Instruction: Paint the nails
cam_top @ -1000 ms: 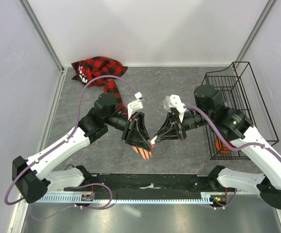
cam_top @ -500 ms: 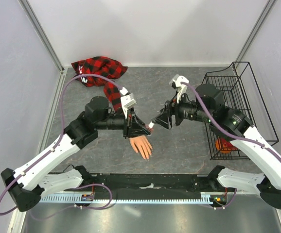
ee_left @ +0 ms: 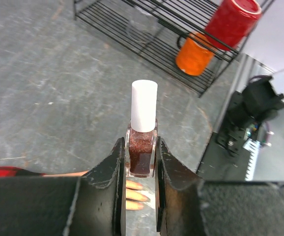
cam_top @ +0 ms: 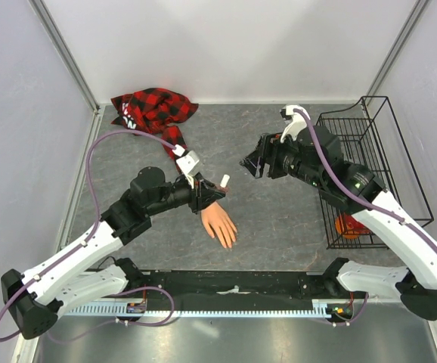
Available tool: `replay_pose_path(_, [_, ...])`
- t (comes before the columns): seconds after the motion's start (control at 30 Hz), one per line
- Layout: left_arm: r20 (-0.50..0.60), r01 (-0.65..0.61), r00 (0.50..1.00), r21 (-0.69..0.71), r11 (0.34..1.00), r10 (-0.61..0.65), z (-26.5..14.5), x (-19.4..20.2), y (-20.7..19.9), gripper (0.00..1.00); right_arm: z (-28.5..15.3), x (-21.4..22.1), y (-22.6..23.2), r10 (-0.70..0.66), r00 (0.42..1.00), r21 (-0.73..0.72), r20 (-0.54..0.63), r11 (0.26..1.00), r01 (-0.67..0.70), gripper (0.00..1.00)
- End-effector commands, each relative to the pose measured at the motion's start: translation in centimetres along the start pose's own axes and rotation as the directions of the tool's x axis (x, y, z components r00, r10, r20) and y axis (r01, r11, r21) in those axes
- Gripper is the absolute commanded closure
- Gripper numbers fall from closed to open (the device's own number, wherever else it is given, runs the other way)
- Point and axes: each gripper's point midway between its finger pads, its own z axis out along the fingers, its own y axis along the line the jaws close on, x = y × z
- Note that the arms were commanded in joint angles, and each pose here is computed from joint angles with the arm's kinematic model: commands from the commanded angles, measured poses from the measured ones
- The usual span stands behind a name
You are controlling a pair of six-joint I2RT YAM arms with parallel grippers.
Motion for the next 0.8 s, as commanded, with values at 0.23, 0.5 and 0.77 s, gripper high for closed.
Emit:
replay_pose_path(0.23, [0.198,-0.112,0.970,-0.144,0.983,0.139,-0.2,-3.9,2.4,0.98,2.0,-2.1,3.5,-0.010,0.999,0.031,0.038,0.999,0.008,0.33])
replay_pose_path(0.5, [0.231,-0.113,0.962,-0.161,0.981,0.148,-0.7,-4.9,2.4,0.98,4.2,0.4,6.1,-0.053,0.998,0.021,-0.022,0.998,0.054,0.53])
replay_pose_path(0.77, [0.253,-0.119,0.955,-0.150,0.981,0.154,-1.1,-5.5,2.0,0.98,5.5,1.5,6.3,-0.080,0.996,0.042,-0.051,0.996,0.082,0.59])
